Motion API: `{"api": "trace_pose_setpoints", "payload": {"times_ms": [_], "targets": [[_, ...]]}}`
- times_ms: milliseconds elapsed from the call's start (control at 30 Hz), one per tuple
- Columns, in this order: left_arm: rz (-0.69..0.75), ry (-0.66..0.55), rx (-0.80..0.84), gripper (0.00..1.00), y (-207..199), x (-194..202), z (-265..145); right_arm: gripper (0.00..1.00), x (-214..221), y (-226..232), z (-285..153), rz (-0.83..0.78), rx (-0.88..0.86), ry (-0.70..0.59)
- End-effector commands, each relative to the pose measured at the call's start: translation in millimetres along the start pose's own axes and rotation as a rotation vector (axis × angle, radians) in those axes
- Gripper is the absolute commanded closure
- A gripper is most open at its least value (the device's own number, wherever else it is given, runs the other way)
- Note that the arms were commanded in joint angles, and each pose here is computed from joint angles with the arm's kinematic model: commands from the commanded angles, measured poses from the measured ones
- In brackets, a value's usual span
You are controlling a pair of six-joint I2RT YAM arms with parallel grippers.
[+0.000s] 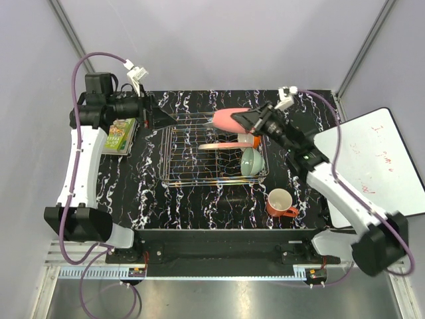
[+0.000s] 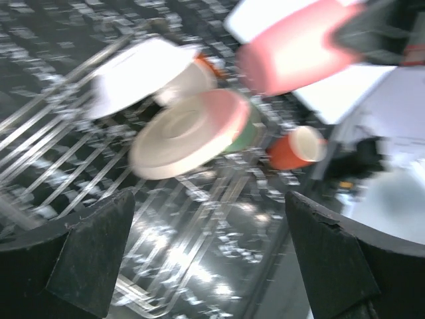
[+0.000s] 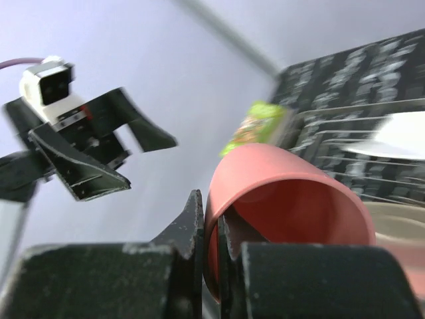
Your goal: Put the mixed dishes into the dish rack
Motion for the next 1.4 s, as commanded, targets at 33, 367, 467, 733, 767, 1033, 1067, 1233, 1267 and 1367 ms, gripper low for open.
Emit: {"api": "trace_pose_setpoints", "payload": {"times_ms": [33,367,467,733,767,1033,1067,1233,1267,1367], "targets": [[-0.128,-0.079,0.299,0.01,-18.2,-18.3,-14.6,1.00,-4.8,54.0,22.2,0.097,-0.502,0.163],[-0.183,-0.060,0.278,0.01,-6.7,-3.9,-8.7,1.00,0.6,38.1,65.5,0.258,-0.619,0.261],[-0.187,-0.054,0.264,0.01,-5.2,-2.1,-6.0,1.00,3.5,27.0,75.9,0.332,-0.629,0.273],[-0.161,-0.068,0.207,0.01,3.3,-2.0,-1.4,1.00,12.1,9.6,94.2,0.477,-0.697,0.321],[-0.170,-0.069,0.202,0.01,4.7,-1.8,-0.5,1.00,12.6,5.8,96.5,0.486,-0.702,0.318],[-0.180,-0.061,0.153,0.01,16.0,5.8,13.6,1.00,26.2,7.4,108.7,0.548,-0.724,0.336],[-0.178,-0.059,0.139,0.01,16.8,6.5,16.1,1.00,28.2,6.1,111.3,0.569,-0.735,0.342],[-0.166,-0.092,0.058,0.01,26.1,7.8,20.3,1.00,37.1,5.8,122.4,0.647,-0.758,0.356],[-0.155,-0.094,0.057,0.01,22.8,6.5,25.4,1.00,38.6,5.2,124.2,0.654,-0.758,0.360],[-0.141,-0.117,0.055,0.01,21.7,1.7,27.4,1.00,41.7,5.5,127.3,0.676,-0.758,0.362]]}}
Point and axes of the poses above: each gripper's point midway between its finger pads, its own z axis out along the fingers, its own y axis along the line the jaws close on, x = y × z, the point moved 8 cm from there along -z, back along the fingers, and after that the axes turned 7 degrees about z, right-handed, at the moved point
